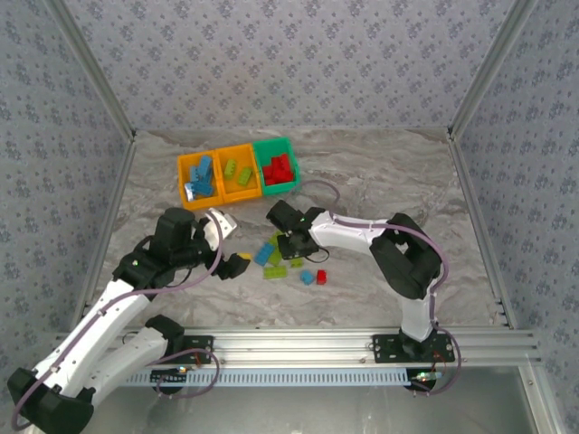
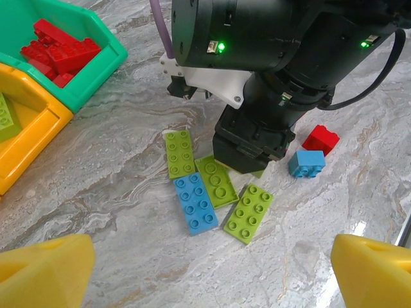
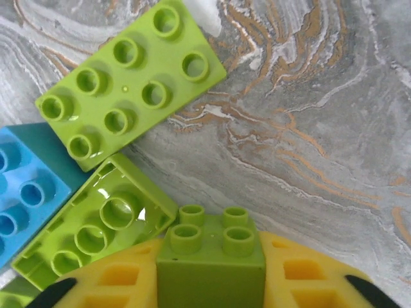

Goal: Sort the legos into containers by color

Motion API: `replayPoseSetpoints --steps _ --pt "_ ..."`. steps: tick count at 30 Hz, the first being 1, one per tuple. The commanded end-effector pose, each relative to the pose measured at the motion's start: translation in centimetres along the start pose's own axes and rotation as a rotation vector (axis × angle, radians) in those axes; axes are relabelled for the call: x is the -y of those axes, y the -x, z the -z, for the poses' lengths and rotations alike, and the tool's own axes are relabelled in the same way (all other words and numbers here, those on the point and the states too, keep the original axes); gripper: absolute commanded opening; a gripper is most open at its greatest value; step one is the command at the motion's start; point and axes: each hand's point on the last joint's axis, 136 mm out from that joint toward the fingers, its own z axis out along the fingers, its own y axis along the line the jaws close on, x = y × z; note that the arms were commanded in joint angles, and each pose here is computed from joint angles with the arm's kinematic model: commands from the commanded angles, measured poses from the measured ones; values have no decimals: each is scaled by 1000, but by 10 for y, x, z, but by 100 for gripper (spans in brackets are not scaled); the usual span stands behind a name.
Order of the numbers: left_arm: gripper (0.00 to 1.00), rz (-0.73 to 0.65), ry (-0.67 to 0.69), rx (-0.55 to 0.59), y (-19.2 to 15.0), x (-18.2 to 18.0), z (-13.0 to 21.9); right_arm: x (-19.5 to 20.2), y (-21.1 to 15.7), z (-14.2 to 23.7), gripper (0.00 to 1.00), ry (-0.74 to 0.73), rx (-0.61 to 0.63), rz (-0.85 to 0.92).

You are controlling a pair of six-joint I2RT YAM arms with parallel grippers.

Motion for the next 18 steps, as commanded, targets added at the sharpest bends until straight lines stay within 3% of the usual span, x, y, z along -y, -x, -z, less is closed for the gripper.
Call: replayPoseSetpoints --steps 1,4,7,10,14,18 --pt "95 -39 -22 34 7 5 3 -4 14 27 26 8 80 14" --pt "95 -23 59 81 17 -7 11 -14 37 69 24 87 230 33" --pt "95 115 363 154 28 -56 36 -37 63 108 22 177 376 104" --pt "95 174 570 184 21 -88 58 -77 94 127 22 294 476 214" --pt "94 218 710 135 4 -112 69 -110 147 116 23 328 561 261" --pt "94 242 733 129 2 -116 72 -111 202 91 22 260 618 246"
